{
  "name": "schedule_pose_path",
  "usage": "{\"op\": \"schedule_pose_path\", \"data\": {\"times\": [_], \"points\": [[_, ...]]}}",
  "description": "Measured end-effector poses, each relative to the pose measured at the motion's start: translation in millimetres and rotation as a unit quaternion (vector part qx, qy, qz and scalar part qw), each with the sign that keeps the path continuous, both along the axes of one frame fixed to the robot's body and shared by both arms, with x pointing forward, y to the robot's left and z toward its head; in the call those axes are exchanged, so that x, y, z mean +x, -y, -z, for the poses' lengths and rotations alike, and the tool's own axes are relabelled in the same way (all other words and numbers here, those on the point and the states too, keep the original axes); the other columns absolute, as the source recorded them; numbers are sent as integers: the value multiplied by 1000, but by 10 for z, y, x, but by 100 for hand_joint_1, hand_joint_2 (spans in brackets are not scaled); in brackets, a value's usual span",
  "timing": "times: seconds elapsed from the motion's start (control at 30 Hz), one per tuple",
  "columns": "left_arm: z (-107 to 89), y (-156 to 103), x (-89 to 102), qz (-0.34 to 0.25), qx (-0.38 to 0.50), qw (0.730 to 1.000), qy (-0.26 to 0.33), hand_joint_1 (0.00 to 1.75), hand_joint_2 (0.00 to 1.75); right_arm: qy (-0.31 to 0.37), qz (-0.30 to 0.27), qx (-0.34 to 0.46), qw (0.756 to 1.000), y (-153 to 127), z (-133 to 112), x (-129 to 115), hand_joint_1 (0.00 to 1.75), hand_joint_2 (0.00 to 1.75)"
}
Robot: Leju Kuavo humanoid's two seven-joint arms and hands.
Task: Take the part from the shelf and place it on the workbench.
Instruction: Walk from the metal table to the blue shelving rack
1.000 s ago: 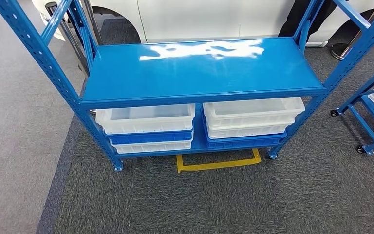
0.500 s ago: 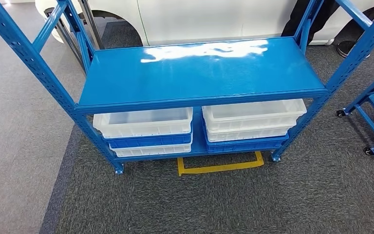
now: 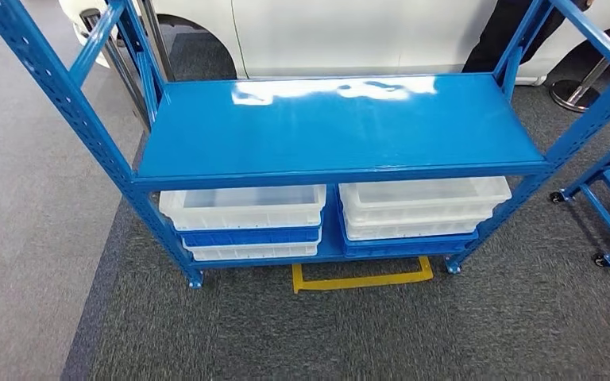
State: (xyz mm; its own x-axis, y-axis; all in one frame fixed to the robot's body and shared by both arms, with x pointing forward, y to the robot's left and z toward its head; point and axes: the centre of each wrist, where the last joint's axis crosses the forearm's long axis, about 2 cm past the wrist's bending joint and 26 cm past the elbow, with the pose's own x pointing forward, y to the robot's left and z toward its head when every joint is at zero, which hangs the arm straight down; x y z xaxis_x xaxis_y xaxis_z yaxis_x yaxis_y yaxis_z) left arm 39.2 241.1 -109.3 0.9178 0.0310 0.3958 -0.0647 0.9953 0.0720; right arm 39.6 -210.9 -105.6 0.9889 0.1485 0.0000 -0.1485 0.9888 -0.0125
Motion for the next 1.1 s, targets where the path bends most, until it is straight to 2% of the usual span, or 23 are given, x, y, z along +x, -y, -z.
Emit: {"op": "schedule_pose_path", "data": {"times": [0.63,0.77,1.1], "points": [[-3,26,4,3,4,1000,-3,0,0,-2,-1,-2,1000,6,3,-17,0,0],[-3,25,0,3,6,1000,-3,0,0,-2,-3,-2,1000,3,2,-16,0,175],[-2,17,-6,2,8,1000,-5,0,0,-1,-8,-5,1000,1,1,-9,0,175]]}}
